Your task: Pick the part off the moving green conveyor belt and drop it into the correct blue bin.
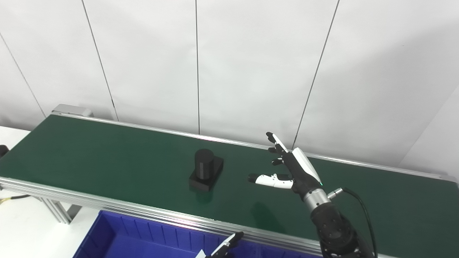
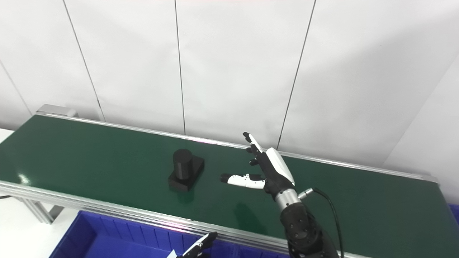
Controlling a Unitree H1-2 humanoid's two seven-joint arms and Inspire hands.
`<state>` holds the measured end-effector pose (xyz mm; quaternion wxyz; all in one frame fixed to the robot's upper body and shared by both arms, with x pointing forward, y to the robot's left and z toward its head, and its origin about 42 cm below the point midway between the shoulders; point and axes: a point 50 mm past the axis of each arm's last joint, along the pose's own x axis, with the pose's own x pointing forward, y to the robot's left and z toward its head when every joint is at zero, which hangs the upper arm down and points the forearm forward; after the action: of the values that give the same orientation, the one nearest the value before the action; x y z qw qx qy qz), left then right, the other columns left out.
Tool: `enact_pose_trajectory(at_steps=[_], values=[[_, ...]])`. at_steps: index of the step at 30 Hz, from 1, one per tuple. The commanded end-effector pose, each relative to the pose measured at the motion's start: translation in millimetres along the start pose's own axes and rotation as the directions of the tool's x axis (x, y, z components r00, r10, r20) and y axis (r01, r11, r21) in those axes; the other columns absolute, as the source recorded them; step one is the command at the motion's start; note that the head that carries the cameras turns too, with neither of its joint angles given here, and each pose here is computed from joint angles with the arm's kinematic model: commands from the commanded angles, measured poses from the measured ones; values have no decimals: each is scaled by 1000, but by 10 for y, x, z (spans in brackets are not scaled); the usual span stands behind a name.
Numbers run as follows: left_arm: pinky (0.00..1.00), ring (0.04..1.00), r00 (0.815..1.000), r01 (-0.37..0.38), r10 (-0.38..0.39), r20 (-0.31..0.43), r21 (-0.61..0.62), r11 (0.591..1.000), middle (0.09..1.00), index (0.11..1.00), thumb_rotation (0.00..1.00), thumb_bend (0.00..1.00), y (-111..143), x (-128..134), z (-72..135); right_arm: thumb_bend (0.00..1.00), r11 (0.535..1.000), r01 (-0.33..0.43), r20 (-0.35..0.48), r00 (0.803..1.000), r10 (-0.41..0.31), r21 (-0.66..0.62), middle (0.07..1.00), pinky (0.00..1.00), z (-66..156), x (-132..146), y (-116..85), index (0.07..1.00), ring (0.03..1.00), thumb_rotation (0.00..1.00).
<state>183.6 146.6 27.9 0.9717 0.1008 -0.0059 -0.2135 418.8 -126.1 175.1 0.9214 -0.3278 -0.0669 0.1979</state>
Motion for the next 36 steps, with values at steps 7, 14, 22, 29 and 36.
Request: enact_pose_trajectory(at_steps=[7,14,22,29,36], values=[[897,962,998,11,-10,65,-2,1000,972,956,772,914,-8,51,123,988,997,10,62,998,-6,-80,966,663,325,326,-15,996,826,562],[891,962,998,20,-21,61,20,1000,978,968,789,918,-24,30,153,1000,991,-8,42,999,13,-133,960,729,423,485,99,982,870,551],[905,972,997,26,-28,68,35,999,990,983,799,926,-51,20,180,1000,987,-50,21,998,54,-153,975,813,505,641,251,988,902,555],[910,980,997,33,-36,73,35,999,995,987,790,924,-78,23,210,1000,979,-72,5,997,74,-189,974,859,500,749,340,984,916,556],[866,960,997,34,-37,73,41,999,989,983,797,929,-121,6,240,1000,972,-103,-24,995,100,-212,978,894,456,810,436,990,928,537]])
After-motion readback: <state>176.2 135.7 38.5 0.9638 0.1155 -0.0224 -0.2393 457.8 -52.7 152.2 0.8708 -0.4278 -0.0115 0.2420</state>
